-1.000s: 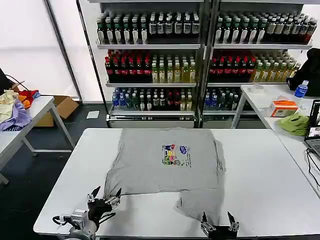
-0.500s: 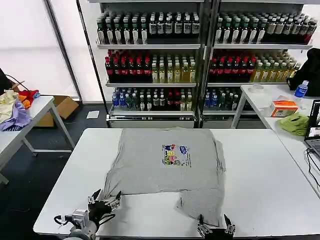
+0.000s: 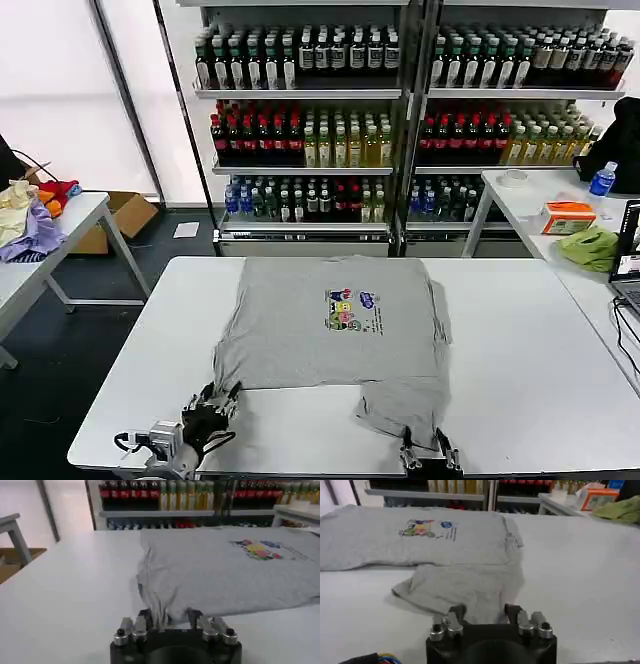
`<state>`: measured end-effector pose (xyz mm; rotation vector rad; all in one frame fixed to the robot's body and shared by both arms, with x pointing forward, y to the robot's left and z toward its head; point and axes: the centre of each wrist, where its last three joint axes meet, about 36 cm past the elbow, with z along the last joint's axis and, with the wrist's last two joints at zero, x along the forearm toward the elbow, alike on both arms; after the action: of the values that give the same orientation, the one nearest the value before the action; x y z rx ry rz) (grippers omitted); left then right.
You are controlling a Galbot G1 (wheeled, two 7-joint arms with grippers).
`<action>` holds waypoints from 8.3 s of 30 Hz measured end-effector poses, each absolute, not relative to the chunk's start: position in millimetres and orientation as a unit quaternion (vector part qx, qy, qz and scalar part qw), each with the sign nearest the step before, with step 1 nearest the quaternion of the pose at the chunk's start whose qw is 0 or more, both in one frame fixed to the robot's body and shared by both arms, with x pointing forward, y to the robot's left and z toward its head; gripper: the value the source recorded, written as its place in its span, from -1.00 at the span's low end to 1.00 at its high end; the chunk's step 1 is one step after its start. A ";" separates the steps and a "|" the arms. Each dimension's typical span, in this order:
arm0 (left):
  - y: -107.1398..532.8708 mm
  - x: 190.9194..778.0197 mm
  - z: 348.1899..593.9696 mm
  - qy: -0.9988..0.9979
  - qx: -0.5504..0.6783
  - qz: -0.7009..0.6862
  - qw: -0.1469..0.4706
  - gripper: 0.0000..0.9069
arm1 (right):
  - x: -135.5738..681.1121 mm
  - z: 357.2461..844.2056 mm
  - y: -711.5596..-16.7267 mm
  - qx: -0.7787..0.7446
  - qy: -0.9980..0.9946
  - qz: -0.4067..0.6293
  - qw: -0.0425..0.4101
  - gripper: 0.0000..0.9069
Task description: Fold and organize the clothes.
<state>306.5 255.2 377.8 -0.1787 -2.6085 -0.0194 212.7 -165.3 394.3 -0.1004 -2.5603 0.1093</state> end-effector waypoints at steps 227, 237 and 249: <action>267.9 274.0 440.9 -0.973 -0.064 -0.022 0.223 -0.98 | 251.1 447.7 -228.6 -0.095 -0.962 0.046 0.250 -1.00; 269.2 252.2 434.2 -0.970 -0.051 -0.025 0.237 -1.00 | 235.7 452.8 -229.3 -0.096 -0.960 0.063 0.256 -1.00; 265.0 239.9 419.4 -0.964 -0.050 -0.023 0.261 1.00 | 218.9 440.7 -225.1 -0.092 -0.951 0.081 0.283 1.00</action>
<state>239.9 265.0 419.4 -0.1349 -2.6103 -0.0622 218.9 -225.1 440.7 -0.2461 -2.5461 0.2173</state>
